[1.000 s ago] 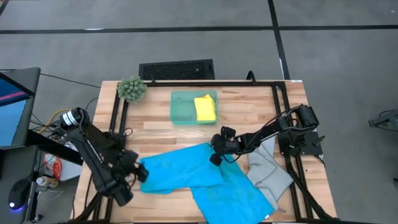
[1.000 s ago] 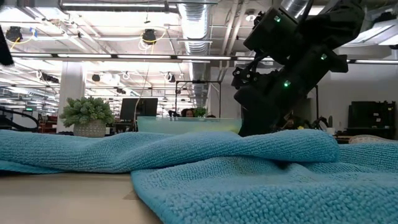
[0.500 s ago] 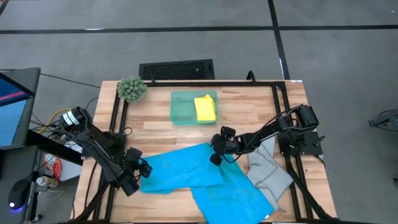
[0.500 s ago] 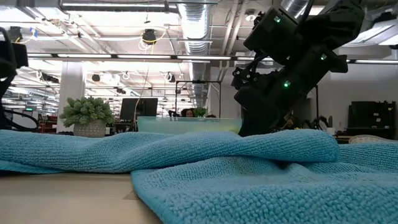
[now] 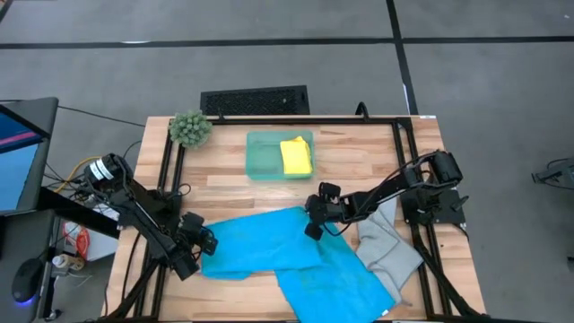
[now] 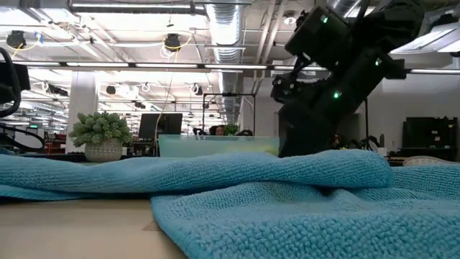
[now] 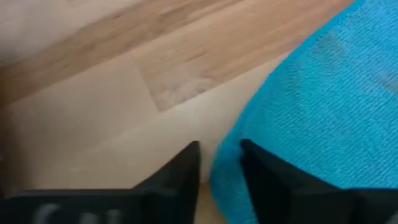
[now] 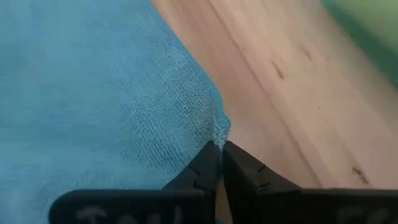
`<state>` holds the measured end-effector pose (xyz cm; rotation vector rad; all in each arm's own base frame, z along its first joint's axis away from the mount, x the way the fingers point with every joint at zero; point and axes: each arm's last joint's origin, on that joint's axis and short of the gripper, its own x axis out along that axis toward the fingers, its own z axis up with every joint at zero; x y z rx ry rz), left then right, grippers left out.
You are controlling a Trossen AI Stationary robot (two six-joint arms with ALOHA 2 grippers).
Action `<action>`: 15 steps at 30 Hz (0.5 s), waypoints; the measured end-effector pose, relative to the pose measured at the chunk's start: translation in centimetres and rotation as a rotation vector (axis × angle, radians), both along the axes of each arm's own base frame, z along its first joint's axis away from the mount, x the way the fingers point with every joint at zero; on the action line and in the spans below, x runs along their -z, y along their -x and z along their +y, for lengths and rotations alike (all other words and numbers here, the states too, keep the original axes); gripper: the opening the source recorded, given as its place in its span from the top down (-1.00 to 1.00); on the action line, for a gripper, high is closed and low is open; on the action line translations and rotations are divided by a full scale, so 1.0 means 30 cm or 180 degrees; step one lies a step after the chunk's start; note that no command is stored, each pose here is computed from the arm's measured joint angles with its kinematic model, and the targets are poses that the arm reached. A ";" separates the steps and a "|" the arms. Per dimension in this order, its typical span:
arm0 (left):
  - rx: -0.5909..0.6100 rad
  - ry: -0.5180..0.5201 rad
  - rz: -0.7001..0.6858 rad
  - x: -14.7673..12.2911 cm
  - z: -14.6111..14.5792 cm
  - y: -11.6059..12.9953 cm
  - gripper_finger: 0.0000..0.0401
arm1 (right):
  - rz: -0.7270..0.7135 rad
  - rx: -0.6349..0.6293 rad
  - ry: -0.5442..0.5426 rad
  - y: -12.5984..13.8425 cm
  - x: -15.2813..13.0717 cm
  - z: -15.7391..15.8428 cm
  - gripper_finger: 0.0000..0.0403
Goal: Fold microfiber towels
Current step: Fold the left blue microfiber towel
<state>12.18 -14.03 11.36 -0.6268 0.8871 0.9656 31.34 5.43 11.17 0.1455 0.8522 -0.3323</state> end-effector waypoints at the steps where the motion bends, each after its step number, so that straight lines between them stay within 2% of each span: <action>1: 0.0004 -0.0011 -0.0001 0.001 0.001 0.000 0.65 | -0.0044 0.0008 -0.0013 -0.001 -0.013 -0.003 0.74; 4: 0.0065 -0.0063 -0.0040 0.002 0.002 -0.002 0.89 | -0.0135 0.0064 -0.0023 -0.002 -0.043 -0.020 0.67; 6: 0.0072 -0.0076 -0.0083 0.002 0.001 -0.005 0.97 | -0.0188 0.0108 -0.0028 -0.006 -0.052 -0.034 0.59; 11: 0.0080 -0.0082 -0.0100 0.002 0.001 -0.005 0.94 | -0.0202 0.0230 -0.0033 -0.012 -0.053 -0.075 0.36; 15: 0.0081 -0.0086 -0.0103 0.002 0.001 -0.005 0.94 | -0.0237 0.0240 -0.0121 -0.030 -0.019 -0.096 0.17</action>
